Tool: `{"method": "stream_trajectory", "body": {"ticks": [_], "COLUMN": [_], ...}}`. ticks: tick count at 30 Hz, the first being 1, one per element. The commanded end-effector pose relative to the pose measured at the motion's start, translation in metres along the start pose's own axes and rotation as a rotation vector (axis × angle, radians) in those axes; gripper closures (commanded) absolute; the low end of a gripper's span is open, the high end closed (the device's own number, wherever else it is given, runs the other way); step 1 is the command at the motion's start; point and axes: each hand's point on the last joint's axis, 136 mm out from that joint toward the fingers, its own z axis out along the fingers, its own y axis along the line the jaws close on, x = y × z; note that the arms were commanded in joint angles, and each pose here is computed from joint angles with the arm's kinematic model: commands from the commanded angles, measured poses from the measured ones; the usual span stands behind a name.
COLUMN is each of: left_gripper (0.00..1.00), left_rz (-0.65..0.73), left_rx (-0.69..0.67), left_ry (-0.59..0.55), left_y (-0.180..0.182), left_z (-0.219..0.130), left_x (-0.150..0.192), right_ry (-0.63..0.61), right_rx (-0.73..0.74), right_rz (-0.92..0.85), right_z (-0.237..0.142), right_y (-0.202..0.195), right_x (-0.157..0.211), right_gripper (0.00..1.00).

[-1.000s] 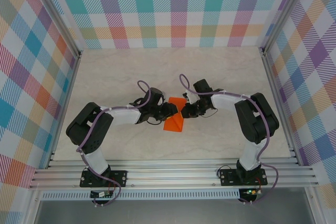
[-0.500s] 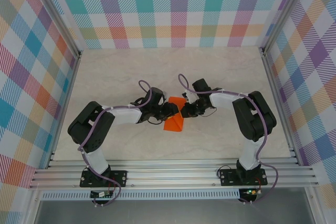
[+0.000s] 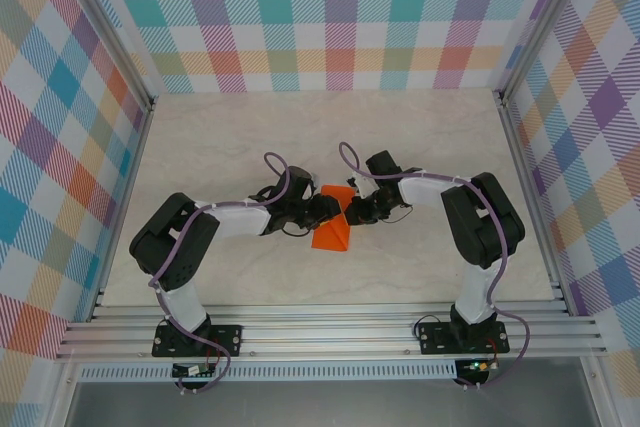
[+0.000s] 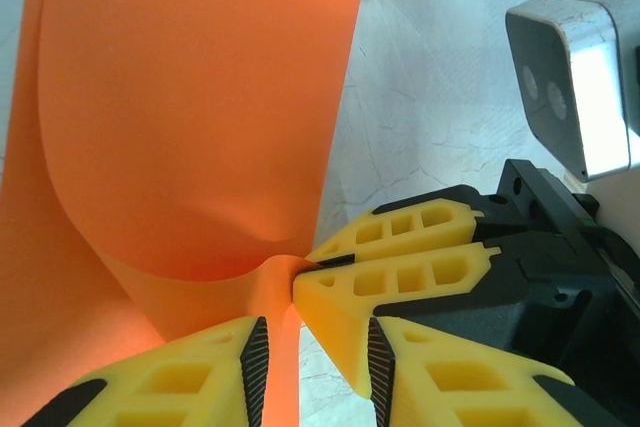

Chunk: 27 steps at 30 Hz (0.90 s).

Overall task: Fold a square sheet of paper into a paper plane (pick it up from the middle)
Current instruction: Fold the triangle a second time at the center of the table.

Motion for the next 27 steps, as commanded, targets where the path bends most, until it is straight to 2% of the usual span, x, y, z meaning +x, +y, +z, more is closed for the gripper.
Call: {"method": "stream_trajectory", "body": {"ticks": [1, 13, 27], "left_gripper": [0.67, 0.70, 0.70], "left_rz": [0.027, 0.003, -0.022], "left_rx": [0.015, 0.035, 0.022], "left_ry": [-0.031, -0.029, -0.011], "left_y": [-0.013, -0.016, -0.008], "left_z": [-0.007, 0.000, 0.014], "left_x": [-0.004, -0.007, -0.006], "right_ry": [0.007, 0.011, 0.006], "right_rx": [0.007, 0.008, 0.004], "right_rz": [-0.012, 0.005, 0.010], "right_z": [0.003, 0.007, 0.007], "right_y": [-0.005, -0.009, -0.008], "right_x": [-0.001, 0.004, 0.005], "right_gripper": [0.87, 0.87, 0.87]}}
